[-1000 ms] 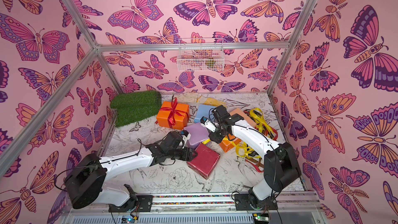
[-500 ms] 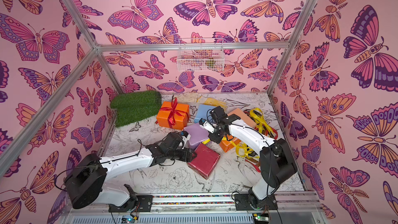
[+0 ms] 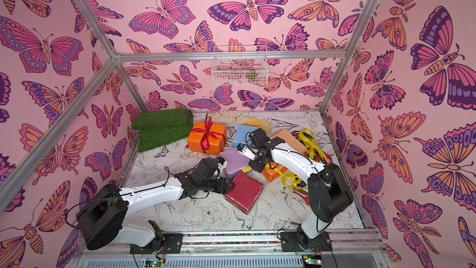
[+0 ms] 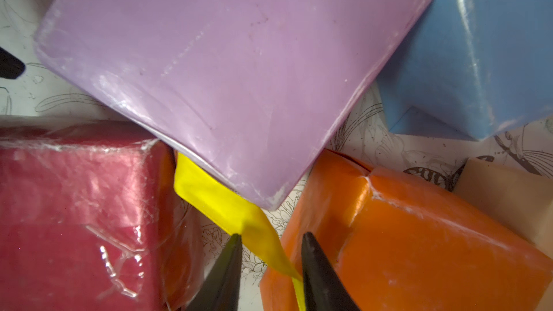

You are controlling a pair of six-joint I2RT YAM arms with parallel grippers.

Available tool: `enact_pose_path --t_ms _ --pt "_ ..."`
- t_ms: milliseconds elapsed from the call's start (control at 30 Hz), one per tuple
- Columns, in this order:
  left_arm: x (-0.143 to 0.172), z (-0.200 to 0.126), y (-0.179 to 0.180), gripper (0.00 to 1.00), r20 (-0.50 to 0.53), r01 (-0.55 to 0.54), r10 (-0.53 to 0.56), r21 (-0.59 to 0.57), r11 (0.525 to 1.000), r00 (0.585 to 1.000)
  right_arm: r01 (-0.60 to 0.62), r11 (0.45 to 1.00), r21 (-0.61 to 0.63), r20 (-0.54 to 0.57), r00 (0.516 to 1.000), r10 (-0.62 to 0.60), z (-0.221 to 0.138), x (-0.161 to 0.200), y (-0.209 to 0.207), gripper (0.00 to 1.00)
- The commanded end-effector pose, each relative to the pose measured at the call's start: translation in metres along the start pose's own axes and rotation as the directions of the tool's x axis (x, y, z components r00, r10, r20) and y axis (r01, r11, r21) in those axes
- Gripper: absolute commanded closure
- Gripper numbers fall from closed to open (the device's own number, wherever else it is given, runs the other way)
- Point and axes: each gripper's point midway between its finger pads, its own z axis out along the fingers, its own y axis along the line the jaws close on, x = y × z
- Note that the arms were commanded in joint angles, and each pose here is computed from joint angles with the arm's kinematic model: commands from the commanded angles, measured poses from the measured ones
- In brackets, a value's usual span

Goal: Untie the ribbon bows on the gift boxes
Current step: Pick up the ribbon at the center of the board.

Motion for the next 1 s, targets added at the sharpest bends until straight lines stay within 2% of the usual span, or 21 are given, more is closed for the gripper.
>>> enact_pose_path --t_ms 0,100,300,533,733,800,967 --pt "0.006 -0.002 0.008 0.33 -0.013 -0.007 0.007 -0.021 1.000 1.000 0.008 0.999 -0.042 -0.032 0.999 -0.009 0.005 0.005 0.011 0.63" --pt "0.007 -0.002 0.009 0.33 -0.014 -0.005 0.005 -0.024 1.000 1.000 0.009 0.999 -0.041 -0.049 0.999 -0.011 0.008 0.009 0.013 0.59" --pt "0.007 -0.003 0.009 0.33 -0.014 -0.005 0.005 -0.023 1.000 1.000 0.010 1.000 -0.021 -0.089 0.996 -0.012 0.014 0.014 0.009 0.62" --pt "0.007 -0.003 0.010 0.33 -0.013 -0.003 0.003 -0.026 1.000 1.000 0.008 1.000 -0.016 -0.107 0.994 -0.010 0.014 0.017 0.009 0.74" --pt "0.006 -0.003 0.010 0.33 -0.011 -0.004 0.004 -0.026 1.000 1.000 -0.019 0.999 -0.028 -0.101 0.995 0.016 0.008 0.018 0.013 0.90" --pt "0.007 -0.003 0.011 0.33 -0.012 -0.004 0.004 -0.028 1.000 1.000 -0.042 0.999 -0.029 -0.087 0.995 0.039 0.004 0.017 0.014 0.98" --pt "0.006 -0.003 0.010 0.33 -0.013 -0.004 0.004 -0.023 1.000 1.000 -0.137 0.990 0.033 -0.030 0.990 0.138 -0.013 0.014 0.008 1.00"
